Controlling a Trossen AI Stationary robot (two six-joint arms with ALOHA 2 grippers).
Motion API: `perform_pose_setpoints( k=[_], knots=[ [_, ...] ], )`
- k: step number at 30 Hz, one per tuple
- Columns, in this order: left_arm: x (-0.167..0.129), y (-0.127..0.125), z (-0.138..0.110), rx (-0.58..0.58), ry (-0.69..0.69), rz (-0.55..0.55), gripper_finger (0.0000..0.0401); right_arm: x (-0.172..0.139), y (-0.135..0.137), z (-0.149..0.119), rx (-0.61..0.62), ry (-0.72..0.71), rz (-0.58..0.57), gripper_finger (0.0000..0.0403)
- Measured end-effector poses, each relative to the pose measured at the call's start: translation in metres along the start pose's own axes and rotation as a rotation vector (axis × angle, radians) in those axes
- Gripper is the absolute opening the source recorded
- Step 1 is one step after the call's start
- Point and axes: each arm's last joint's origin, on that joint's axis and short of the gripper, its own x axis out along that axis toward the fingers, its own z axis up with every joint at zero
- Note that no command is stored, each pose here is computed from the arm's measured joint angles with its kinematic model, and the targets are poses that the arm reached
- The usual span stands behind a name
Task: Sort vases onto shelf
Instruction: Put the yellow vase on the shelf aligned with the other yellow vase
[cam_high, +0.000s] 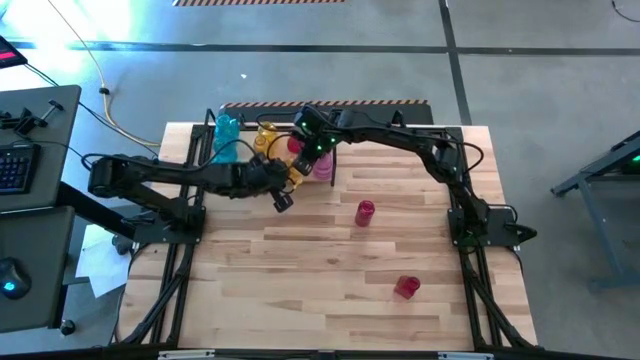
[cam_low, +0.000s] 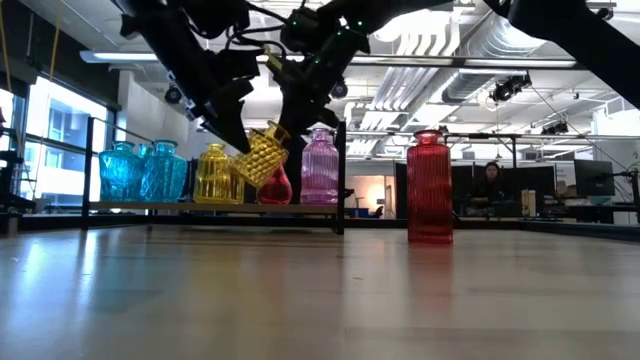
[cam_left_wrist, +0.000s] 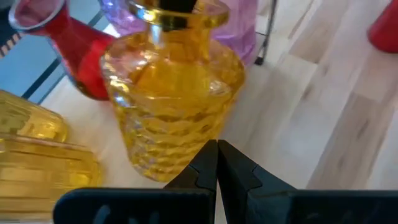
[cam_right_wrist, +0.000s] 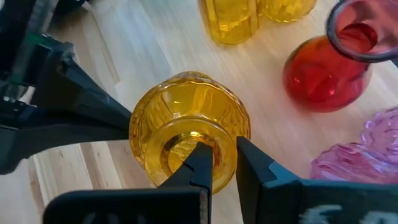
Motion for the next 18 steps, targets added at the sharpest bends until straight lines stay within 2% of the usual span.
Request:
perform_pose_setpoints(
  k=[14,18],
  knots=[
    [0.006,0.014,0.004,-0.013,-0.007,0.043,0.0000,0.009,-0.006,0.000,0.007,0.004,-0.005,0.0016],
    [0.006,0.014,0.003,-0.011,0.000,0.038,0.0000,0.010,-0.004,0.002,-0.018,-0.009,0.028,0.0016]
  ],
)
